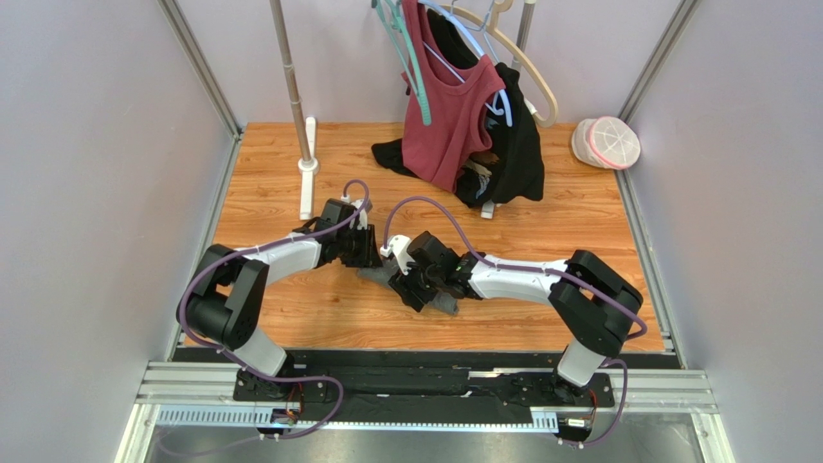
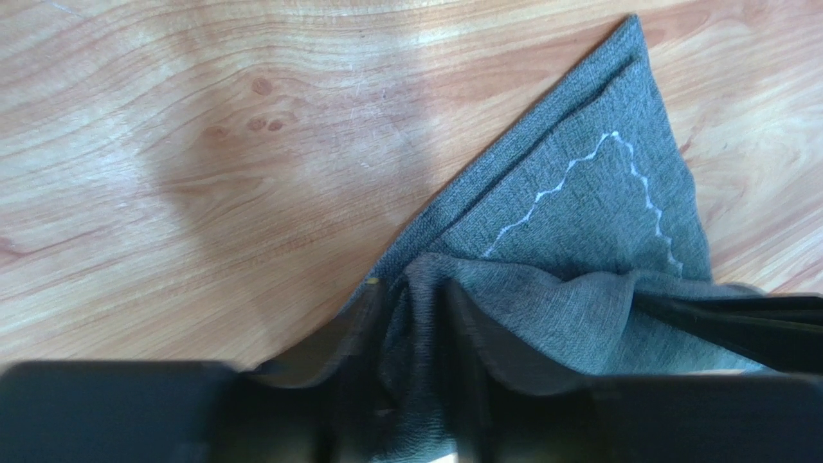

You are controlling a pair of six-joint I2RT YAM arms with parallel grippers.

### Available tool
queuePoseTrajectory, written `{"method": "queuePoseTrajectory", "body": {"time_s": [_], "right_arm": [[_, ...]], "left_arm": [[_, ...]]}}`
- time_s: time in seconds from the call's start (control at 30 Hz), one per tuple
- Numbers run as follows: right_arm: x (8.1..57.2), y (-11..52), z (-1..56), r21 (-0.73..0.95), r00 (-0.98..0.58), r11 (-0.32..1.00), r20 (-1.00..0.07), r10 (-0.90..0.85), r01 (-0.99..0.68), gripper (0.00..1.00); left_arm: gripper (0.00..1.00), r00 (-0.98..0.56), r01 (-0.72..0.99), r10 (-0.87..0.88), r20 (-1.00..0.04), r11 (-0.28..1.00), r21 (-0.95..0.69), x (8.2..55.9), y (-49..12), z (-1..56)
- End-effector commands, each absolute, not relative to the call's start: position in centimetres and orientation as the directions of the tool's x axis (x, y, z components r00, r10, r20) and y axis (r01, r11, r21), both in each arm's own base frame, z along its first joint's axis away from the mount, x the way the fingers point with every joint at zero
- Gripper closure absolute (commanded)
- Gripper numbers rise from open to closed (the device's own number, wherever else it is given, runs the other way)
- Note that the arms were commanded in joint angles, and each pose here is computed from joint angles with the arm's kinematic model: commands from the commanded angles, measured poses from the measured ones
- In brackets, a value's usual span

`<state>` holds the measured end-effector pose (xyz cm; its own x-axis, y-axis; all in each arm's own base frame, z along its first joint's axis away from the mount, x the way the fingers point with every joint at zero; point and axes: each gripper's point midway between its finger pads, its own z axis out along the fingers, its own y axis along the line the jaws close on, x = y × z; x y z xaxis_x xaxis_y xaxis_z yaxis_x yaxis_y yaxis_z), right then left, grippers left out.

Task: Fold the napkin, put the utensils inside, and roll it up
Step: Roll the napkin with the utensil

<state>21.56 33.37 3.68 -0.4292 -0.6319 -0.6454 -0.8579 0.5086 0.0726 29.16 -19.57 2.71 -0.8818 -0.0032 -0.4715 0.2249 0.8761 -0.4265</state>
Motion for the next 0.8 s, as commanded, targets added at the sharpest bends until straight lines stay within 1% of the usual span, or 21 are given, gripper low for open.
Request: {"method": "queuePoseTrajectory", "body": {"time_s": [0.0, 0.03, 0.13, 0.17, 0.23, 0.27, 0.37, 0.4, 0.47, 0.5, 0.57, 0.6, 0.7, 0.77], "right_arm": [[22.5, 32.8, 2.2, 0.015, -0.422, 0.533, -0.629, -0.653, -0.846, 0.37], [22.5, 32.7, 1.8, 0.014, -0.426, 0.534, -0.621, -0.658, -0.845, 0.37], [22.6, 32.7, 1.3, 0.022, -0.437, 0.538, -0.611, -0.66, -0.843, 0.39], [22.7, 32.6, 1.2, 0.031, -0.448, 0.543, -0.607, -0.656, -0.839, 0.42], [22.5, 32.9, 1.1, 0.068, -0.462, 0.535, -0.602, -0.651, -0.842, 0.46], [22.7, 32.8, 0.8, 0.087, -0.479, 0.541, -0.596, -0.644, -0.836, 0.49], [22.1, 33.1, 0.5, 0.165, -0.51, 0.52, -0.576, -0.639, -0.838, 0.56], [21.6, 33.3, 0.4, 0.204, -0.52, 0.502, -0.565, -0.64, -0.84, 0.57], [21.6, 33.6, 0.5, 0.244, -0.536, 0.492, -0.558, -0.633, -0.836, 0.58], [21.0, 33.8, 0.2, 0.286, -0.549, 0.475, -0.542, -0.636, -0.832, 0.58], [20.9, 34.0, 0.2, 0.325, -0.566, 0.466, -0.535, -0.627, -0.823, 0.58], [20.3, 34.1, 0.1, 0.37, -0.583, 0.45, -0.518, -0.626, -0.813, 0.58], [20.0, 34.5, 0.1, 0.442, -0.607, 0.42, -0.503, -0.615, -0.792, 0.58], [20.2, 34.6, 0.2, 0.483, -0.643, 0.432, -0.485, -0.593, -0.762, 0.58]], "left_arm": [[0.56, -0.85, 0.245, -0.015, -0.526, 0.873, -0.421, 30.4, -19.6, 5.9], [0.5, -0.839, 0.245, -0.02, -0.544, 0.878, -0.41, 30.8, -19.5, 6.5], [0.44, -0.817, 0.235, -0.033, -0.576, 0.893, -0.385, 31.2, -18.9, 8.1], [0.43, -0.81, 0.234, -0.034, -0.586, 0.897, -0.375, 31.3, -18.6, 8.4], [0.38, -0.792, 0.224, -0.041, -0.609, 0.909, -0.352, 31.4, -18.0, 9.3], [0.38, -0.785, 0.223, -0.041, -0.618, 0.912, -0.344, 31.4, -17.8, 9.6], [0.36, -0.765, 0.196, -0.057, -0.641, 0.928, -0.317, 31.2, -16.7, 10.2], [0.35, -0.749, 0.189, -0.067, -0.659, 0.932, -0.31, 31.2, -16.3, 10.7], [0.34, -0.746, 0.181, -0.077, -0.661, 0.933, -0.312, 30.7, -15.9, 10.3], [0.34, -0.727, 0.192, -0.086, -0.682, 0.927, -0.323, 30.8, -16.0, 10.9], [0.34, -0.726, 0.203, -0.088, -0.682, 0.92, -0.334, 30.2, -16.1, 10.3], [0.34, -0.715, 0.215, -0.093, -0.692, 0.914, -0.344, 30.2, -16.2, 10.6], [0.34, -0.726, 0.218, -0.085, -0.682, 0.912, -0.346, 29.8, -16.3, 9.8], [0.34, -0.735, 0.212, -0.082, -0.673, 0.915, -0.342, 29.6, -16.2, 9.2]]}}
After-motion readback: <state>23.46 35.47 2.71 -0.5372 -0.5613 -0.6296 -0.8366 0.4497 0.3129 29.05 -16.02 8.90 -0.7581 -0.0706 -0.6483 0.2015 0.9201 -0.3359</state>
